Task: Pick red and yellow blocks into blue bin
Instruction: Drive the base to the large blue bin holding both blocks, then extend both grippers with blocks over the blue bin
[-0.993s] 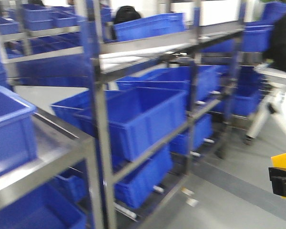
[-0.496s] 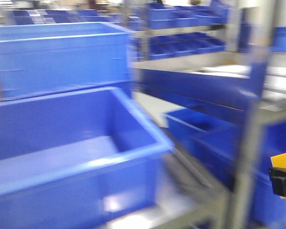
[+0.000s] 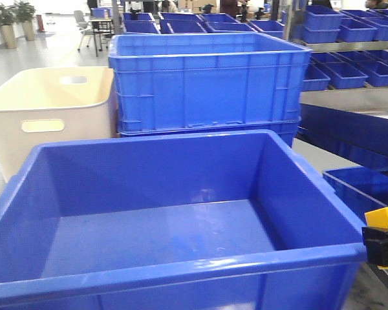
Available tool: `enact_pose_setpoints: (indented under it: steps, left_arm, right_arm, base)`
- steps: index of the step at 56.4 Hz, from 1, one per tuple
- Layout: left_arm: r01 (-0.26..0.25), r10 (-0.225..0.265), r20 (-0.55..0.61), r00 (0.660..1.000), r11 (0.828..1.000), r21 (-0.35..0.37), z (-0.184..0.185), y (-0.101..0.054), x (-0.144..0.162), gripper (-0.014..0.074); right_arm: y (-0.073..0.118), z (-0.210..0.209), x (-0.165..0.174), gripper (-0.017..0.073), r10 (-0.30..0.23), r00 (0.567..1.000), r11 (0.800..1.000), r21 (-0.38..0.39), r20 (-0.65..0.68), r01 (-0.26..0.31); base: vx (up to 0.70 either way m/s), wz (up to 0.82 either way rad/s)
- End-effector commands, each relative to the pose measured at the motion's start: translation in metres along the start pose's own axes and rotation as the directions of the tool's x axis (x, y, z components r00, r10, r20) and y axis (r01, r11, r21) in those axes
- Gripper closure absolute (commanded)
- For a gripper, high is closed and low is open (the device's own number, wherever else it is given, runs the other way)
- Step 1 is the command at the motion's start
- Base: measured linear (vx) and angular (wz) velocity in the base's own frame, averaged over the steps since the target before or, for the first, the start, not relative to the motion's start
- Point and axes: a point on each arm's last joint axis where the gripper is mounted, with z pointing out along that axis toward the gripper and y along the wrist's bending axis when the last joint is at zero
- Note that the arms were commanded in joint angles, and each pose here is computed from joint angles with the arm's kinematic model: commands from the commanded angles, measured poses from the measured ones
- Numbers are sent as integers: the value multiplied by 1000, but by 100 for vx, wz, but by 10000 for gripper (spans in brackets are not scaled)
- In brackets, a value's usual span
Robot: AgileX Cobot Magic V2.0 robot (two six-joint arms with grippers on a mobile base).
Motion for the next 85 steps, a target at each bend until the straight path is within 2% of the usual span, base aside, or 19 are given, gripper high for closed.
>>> enact_pose_setpoints:
  steps: [1,44,58,67,74,79,85]
  left_arm:
    - [6,-6,116,993,1000,4,-7,-1,-16,594]
    - [6,-6,116,993,1000,4,-7,-1,-16,594]
    - [6,-6,116,993,1000,4,-7,-1,-16,594]
    - [6,-6,116,993,1000,4,-7,-1,-16,594]
    - [6,-7,124,992,1000,3,-7,-1,-17,594]
    - [49,-53,151,987,998,27,-8,-3,-19,594]
    - [139,-154,204,967,987,82,-3,-5,-26,594]
  right_arm:
    - [0,-10,-14,569,-17,993,1000,6,114,16]
    - [0,-10,-15,569,-15,993,1000,5,120,14]
    - [3,-10,-12,569,27,996,999,-33,88,-25]
    - [4,-37,-20,569,18,991,999,-37,132,-14]
    - [5,-69,-35,569,18,969,999,-43,248,-8]
    - [6,-85,-49,569,27,944,998,-55,329,-10]
    - [11,-76,-64,569,32,934,994,-112,355,9]
  base:
    - [3,13]
    - [0,1]
    - [0,0]
    - [0,0]
    - [0,0]
    - [0,0]
    - [0,0]
